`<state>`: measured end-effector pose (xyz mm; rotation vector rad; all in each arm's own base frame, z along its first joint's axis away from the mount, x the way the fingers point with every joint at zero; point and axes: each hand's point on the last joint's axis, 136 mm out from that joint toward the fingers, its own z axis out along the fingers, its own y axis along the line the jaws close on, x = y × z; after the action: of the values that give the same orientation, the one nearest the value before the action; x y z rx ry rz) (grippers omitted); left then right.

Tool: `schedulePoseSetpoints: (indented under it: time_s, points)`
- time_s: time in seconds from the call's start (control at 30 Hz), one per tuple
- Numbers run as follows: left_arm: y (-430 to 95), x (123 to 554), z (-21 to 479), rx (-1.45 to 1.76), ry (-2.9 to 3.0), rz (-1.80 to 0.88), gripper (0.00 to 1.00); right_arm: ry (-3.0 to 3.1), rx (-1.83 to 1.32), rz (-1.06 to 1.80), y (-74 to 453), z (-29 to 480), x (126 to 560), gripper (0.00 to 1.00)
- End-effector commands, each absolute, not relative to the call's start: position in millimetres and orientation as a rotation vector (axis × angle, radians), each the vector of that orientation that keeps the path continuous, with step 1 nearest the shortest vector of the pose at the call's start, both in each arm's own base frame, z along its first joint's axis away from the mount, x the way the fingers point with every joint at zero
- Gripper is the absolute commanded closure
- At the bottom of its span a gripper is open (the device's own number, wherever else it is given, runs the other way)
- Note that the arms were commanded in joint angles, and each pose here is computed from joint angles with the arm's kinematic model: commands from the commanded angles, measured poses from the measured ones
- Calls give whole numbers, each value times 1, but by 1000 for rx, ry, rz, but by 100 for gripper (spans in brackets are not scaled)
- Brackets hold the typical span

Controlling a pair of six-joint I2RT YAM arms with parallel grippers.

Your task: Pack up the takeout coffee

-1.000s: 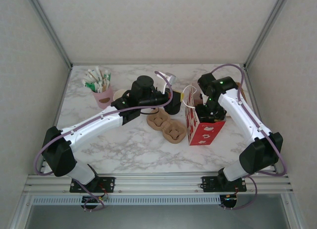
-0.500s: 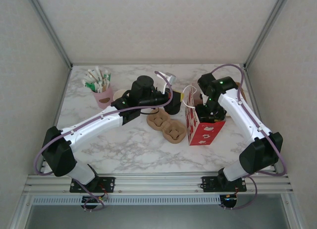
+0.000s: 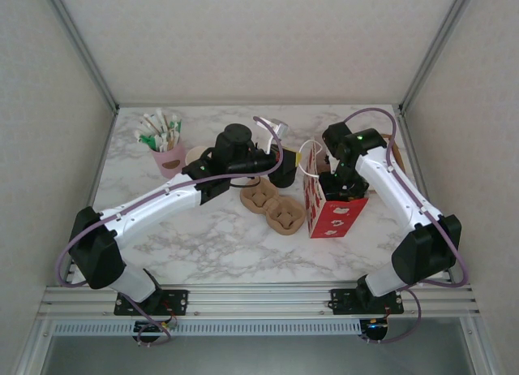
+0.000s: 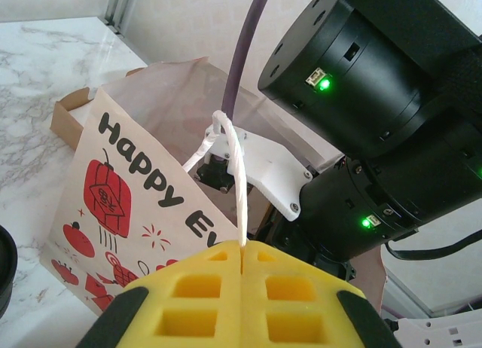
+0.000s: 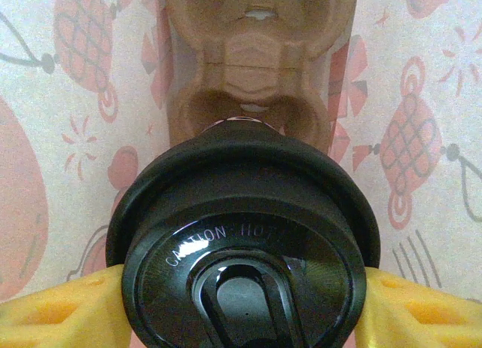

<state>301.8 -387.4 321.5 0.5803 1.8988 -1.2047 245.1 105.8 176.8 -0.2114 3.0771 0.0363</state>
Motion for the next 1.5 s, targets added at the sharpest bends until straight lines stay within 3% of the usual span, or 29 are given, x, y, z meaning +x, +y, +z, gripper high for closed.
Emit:
schedulePoseSetpoints:
  time_s: [0.0, 1.47]
  points:
    - [-392, 302, 321, 593, 1896, -1194, 100, 3077, -217, 49, 105, 175, 245, 32]
    - [-393, 303, 319, 591, 1901, -1193, 100, 3084, -214, 30, 103, 170, 243, 32]
